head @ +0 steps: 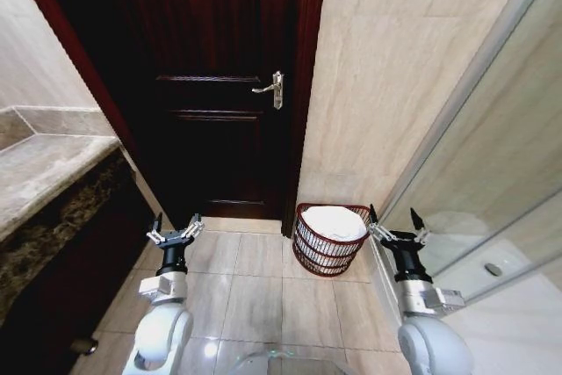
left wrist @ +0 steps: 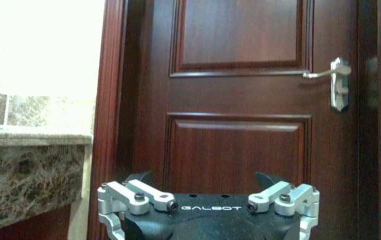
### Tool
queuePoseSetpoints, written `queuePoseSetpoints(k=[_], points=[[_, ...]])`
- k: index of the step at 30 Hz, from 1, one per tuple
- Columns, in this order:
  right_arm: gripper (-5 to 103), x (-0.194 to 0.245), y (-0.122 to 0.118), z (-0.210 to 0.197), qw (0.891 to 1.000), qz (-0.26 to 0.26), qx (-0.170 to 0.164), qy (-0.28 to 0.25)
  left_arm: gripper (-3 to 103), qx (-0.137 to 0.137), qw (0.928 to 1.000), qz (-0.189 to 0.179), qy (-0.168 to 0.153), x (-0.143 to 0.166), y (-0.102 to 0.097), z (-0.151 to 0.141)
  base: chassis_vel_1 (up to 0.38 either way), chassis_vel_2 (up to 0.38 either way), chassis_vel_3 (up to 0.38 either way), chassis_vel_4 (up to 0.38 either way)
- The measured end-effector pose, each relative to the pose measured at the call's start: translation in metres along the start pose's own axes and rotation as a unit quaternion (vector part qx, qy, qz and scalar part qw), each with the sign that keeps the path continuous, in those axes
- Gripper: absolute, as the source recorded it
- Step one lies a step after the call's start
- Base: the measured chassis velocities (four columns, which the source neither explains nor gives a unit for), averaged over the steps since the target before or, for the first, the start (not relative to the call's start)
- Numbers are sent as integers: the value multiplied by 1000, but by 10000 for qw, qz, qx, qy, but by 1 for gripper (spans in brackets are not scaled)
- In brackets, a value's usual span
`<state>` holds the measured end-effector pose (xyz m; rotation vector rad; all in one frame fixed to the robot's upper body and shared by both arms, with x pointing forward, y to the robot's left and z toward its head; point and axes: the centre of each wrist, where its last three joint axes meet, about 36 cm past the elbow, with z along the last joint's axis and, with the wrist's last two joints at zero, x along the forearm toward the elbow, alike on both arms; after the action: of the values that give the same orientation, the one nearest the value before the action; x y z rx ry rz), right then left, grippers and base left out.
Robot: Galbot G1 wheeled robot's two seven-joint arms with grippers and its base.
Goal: Discard the used towel into the hamper.
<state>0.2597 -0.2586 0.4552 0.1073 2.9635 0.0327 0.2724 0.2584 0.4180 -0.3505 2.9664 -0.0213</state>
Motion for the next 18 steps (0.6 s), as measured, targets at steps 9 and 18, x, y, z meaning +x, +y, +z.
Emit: queuePoseSetpoints(k=[9,18], points=[[100,0,-5,14,9999,121,-13,110,100,-79,9999,-26,79,0,1,3,0,0,0,0],[100,2,-6,16,9999,126,-14,85,100,-154,9977,645,-128,-4,14,-1,0,0,0,0]])
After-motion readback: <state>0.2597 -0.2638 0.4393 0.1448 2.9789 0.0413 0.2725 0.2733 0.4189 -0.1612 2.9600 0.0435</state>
